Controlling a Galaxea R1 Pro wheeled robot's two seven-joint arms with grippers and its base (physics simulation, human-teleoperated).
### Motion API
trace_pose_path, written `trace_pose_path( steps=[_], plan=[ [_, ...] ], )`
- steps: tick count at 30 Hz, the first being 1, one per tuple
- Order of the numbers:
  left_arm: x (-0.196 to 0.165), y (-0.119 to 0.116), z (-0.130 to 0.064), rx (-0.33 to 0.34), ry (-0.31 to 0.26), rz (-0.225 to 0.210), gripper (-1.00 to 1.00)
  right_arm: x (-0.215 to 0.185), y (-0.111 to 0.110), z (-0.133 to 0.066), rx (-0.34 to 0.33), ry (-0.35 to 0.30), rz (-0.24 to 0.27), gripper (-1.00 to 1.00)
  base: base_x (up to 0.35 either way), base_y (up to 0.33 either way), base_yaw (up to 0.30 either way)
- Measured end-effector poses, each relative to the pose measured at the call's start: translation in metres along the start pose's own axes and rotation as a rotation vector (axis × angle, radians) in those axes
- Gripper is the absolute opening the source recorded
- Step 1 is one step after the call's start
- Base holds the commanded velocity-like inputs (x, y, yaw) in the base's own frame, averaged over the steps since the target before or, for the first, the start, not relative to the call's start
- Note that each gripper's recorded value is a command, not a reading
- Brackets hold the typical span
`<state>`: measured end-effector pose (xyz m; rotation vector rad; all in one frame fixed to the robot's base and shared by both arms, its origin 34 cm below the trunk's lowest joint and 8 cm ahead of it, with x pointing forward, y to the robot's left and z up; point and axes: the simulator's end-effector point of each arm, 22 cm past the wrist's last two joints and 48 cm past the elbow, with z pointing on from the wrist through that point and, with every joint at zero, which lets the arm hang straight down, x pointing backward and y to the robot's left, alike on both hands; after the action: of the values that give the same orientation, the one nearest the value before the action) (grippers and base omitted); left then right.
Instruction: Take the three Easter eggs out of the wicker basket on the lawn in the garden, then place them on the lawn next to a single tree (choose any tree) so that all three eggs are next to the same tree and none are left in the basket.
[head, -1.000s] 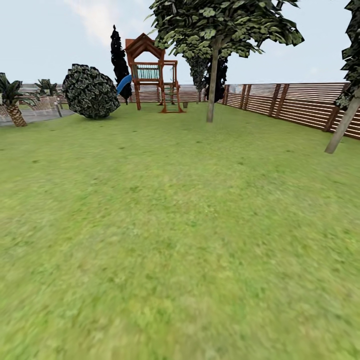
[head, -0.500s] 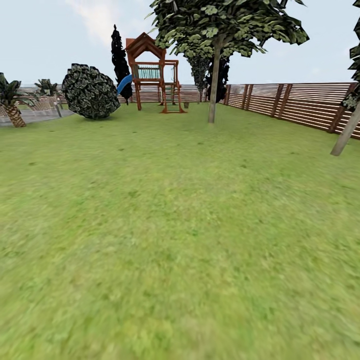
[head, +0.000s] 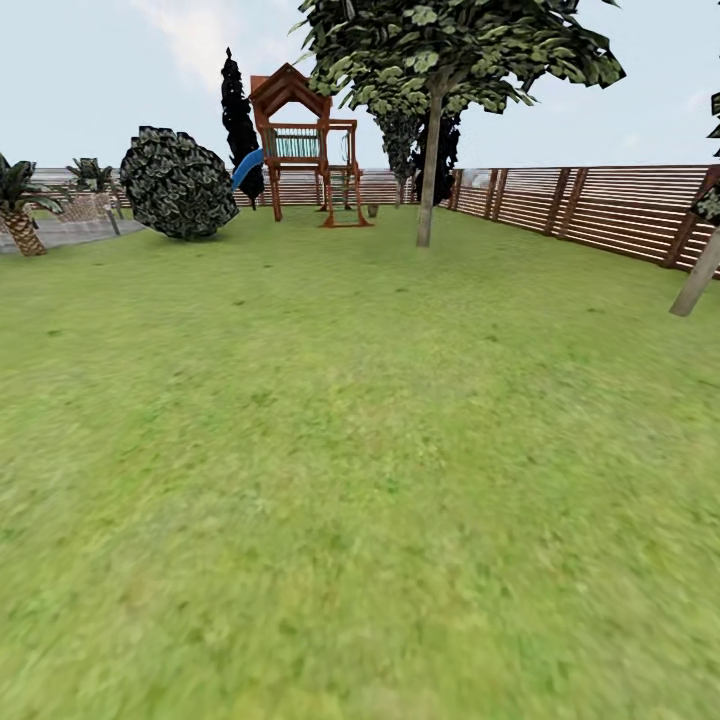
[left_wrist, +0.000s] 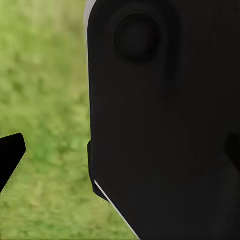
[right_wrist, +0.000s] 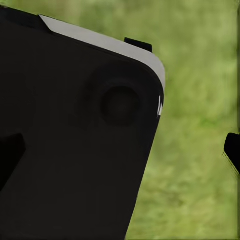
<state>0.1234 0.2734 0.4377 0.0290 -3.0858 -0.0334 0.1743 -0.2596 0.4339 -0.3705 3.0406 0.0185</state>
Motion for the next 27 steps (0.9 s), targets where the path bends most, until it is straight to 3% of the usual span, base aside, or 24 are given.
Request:
trace_pose_path(
  steps=[27],
  plan=[
    [0.0004, -0.0018, 0.0000, 0.002, 0.001, 0.000, 1.00, 0.0006, -0.0001, 0.0000, 0.001, 0.002, 0.003, 1.00, 0.342, 0.000, 0.000]
  ],
)
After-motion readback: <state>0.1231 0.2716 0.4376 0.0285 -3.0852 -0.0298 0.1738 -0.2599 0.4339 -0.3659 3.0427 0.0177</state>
